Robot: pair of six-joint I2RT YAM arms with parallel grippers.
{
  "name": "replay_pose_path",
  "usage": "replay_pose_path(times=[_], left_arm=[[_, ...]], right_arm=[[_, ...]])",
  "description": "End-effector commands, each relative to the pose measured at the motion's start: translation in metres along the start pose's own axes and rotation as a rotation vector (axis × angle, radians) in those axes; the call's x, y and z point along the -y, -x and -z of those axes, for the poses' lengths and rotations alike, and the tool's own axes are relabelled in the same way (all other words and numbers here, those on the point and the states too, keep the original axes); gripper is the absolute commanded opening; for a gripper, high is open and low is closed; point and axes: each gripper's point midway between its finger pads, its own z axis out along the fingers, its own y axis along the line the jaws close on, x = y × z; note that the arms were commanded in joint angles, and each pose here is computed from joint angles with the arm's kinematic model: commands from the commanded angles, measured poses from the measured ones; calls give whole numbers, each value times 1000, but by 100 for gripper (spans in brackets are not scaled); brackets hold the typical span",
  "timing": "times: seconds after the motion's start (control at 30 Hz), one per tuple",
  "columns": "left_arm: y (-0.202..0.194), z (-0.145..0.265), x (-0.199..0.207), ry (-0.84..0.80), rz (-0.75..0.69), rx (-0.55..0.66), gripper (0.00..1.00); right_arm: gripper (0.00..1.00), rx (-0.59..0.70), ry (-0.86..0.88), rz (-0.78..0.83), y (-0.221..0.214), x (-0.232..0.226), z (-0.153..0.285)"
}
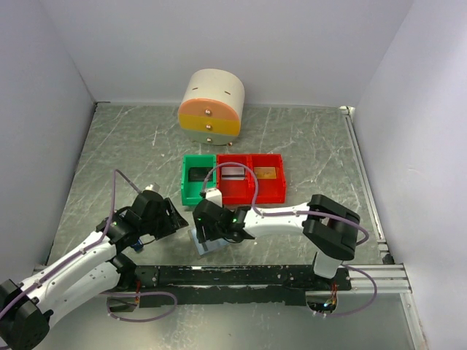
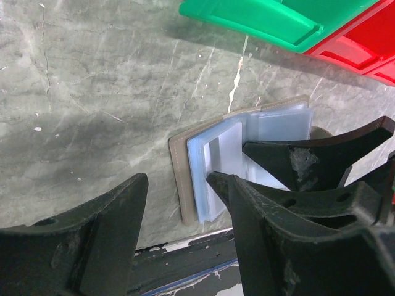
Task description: Take the credit cards out of the card holder
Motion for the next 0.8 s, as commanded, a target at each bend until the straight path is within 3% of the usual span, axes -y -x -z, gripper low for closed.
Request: replay_pose_path(times=[0.0,0.2,0.57,0.77], left_arm=[[8,5,13,-41,-1,24,66],[11,9,11,-36,14,44,66],[9,8,22,-83,-31,18,67],[5,5,31,-120,-62,-14,67]], right_arm=[[60,-80,-185,148,-21,32,-4],[61,-92,-228,196,-24,30,-11],[47,-73,-120,78,-33,24,-7],[46,-56,-25,-35,-28,23,-5]])
